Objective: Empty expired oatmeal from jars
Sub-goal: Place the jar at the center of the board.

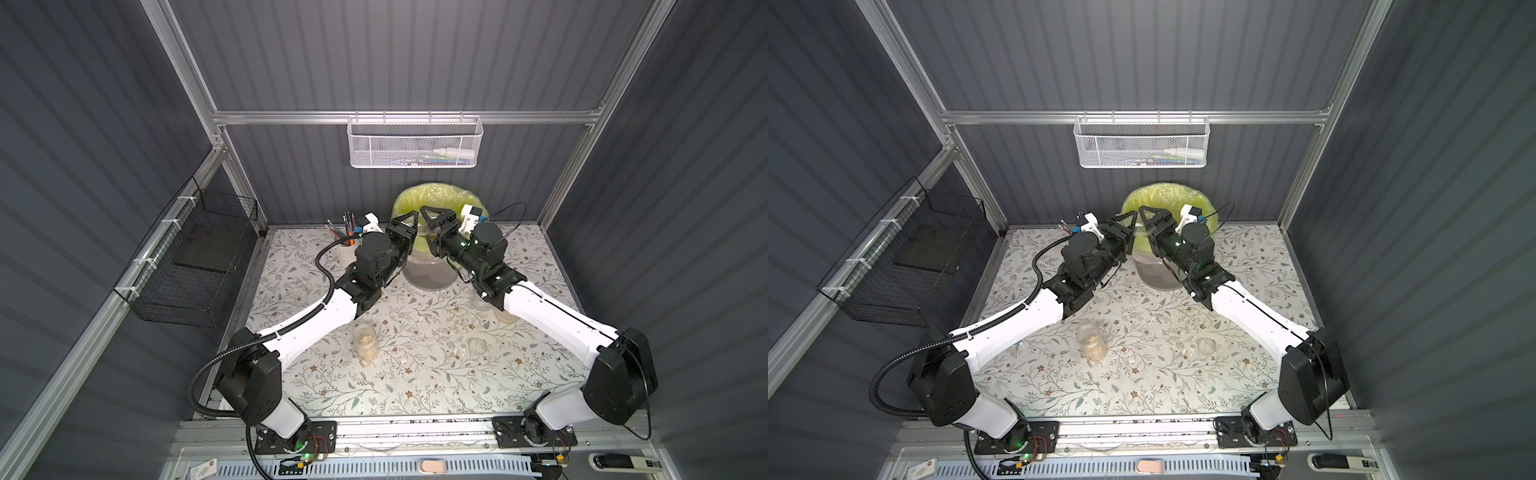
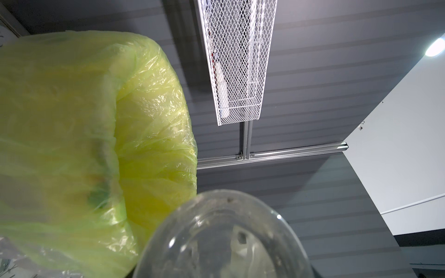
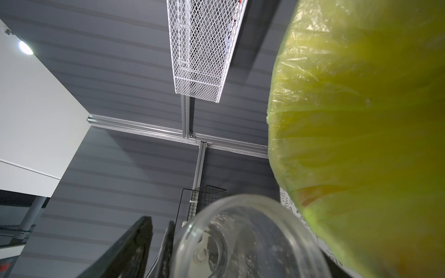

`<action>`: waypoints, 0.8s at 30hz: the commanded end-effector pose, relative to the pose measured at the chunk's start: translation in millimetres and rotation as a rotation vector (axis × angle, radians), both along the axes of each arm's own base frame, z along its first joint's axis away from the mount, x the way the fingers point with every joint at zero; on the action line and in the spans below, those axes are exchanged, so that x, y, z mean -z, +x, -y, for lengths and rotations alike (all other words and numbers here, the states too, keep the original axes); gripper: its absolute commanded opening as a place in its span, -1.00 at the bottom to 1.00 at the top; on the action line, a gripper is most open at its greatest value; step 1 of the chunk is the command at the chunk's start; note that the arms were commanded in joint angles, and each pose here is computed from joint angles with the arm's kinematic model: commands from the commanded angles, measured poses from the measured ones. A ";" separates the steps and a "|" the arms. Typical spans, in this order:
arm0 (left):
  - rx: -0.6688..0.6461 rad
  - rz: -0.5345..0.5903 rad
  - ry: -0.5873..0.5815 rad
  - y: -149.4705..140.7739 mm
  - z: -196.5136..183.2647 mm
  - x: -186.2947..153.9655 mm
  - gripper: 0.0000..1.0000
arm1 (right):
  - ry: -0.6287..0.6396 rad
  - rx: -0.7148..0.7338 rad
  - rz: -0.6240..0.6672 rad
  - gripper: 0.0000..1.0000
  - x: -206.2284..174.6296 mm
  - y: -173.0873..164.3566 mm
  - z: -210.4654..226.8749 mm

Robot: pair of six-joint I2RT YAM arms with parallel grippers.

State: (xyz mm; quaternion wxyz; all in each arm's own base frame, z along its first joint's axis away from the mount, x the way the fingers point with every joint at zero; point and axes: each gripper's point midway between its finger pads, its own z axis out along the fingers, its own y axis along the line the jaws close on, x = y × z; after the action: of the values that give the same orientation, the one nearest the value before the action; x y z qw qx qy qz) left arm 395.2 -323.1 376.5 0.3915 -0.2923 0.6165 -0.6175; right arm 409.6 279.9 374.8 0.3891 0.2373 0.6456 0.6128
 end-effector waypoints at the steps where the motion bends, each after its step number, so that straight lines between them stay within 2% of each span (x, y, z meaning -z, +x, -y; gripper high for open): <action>1: -0.009 0.010 -0.022 -7.2 -4.2 -7.1 -0.34 | 0.039 0.010 0.059 0.63 -17.0 -1.5 0.7; 14: -0.003 0.007 -0.017 -13.5 1.1 -3.1 -0.35 | 0.064 0.006 0.078 0.53 -24.2 -0.9 -2.4; 24: 0.001 0.016 0.000 -14.4 3.9 -3.7 -0.30 | 0.063 0.005 0.059 0.25 -15.3 -0.8 -3.2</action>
State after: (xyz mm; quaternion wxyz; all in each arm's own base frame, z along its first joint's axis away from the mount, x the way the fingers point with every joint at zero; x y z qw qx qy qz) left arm 386.8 -325.8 382.6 0.3933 -0.2955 0.6036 -0.6275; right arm 413.9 279.5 377.8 0.3932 0.2491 0.6299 0.6218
